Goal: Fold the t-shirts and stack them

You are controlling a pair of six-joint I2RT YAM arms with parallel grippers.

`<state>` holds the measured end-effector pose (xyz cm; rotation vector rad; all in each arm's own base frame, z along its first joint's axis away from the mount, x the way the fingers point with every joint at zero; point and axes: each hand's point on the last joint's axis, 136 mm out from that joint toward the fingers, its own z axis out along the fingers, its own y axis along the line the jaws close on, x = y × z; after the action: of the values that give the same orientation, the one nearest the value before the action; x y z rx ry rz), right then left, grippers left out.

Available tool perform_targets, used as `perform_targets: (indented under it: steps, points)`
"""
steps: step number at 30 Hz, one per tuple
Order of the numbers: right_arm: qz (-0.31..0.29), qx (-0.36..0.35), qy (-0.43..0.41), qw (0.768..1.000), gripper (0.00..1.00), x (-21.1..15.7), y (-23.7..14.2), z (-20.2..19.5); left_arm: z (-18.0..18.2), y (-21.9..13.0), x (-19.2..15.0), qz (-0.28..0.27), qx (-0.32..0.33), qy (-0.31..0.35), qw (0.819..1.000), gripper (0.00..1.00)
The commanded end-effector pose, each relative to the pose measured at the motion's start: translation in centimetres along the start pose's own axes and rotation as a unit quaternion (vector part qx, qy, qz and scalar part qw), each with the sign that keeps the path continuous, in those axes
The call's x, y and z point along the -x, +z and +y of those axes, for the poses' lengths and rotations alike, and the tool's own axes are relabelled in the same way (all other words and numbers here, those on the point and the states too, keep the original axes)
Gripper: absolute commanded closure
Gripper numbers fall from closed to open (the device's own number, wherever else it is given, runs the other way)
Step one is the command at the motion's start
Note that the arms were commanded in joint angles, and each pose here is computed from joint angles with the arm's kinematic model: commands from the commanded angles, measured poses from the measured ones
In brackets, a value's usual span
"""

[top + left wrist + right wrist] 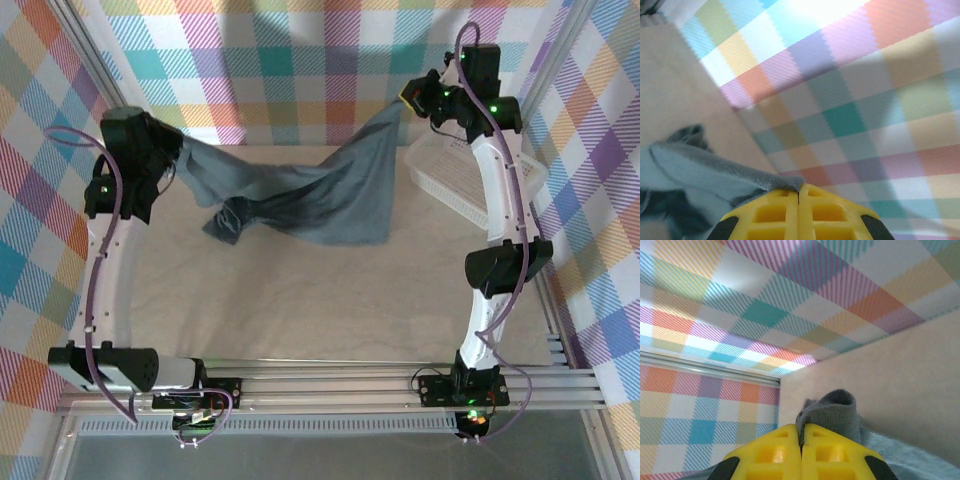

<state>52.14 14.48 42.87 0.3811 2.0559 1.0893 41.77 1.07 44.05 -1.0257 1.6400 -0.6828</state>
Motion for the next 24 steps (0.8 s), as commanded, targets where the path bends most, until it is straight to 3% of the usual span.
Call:
perform_targets:
  steps: [1,8,13,17,20,22,23,24]
  points:
    - [-0.025,0.057,0.010,0.998,1.00,2.6,-1.1,2.3,-4.6,-0.6,3.6,-0.032,-0.070,-0.003,0.997,1.00]
    - [-0.073,0.113,-0.032,0.990,1.00,4.7,-5.5,6.5,-8.3,-3.0,8.6,-0.087,-0.123,-0.021,0.988,1.00]
    - [-0.086,0.065,-0.029,0.994,1.00,2.7,-9.6,6.1,-7.9,-6.5,8.6,-0.094,-0.118,-0.022,0.988,1.00]
    - [-0.057,-0.067,0.048,0.995,1.00,-5.0,-11.5,-2.6,-1.8,-7.7,3.0,-0.037,-0.058,-0.048,0.996,1.00]
    - [-0.019,-0.187,0.120,0.975,1.00,-14.1,-13.4,-12.7,6.1,-8.4,-4.0,0.041,0.028,-0.046,0.998,1.00]
    - [0.019,-0.234,0.139,0.962,1.00,-19.4,-14.2,-17.7,12.3,-9.3,-8.6,0.095,0.101,-0.042,0.989,1.00]
    - [0.046,-0.250,0.151,0.955,0.94,-22.0,-14.1,-20.1,15.4,-9.6,-10.8,0.124,0.135,-0.033,0.982,1.00]
    - [0.080,-0.265,0.159,0.948,0.80,-24.5,-13.6,-22.4,18.6,-10.0,-13.0,0.154,0.170,-0.027,0.973,1.00]
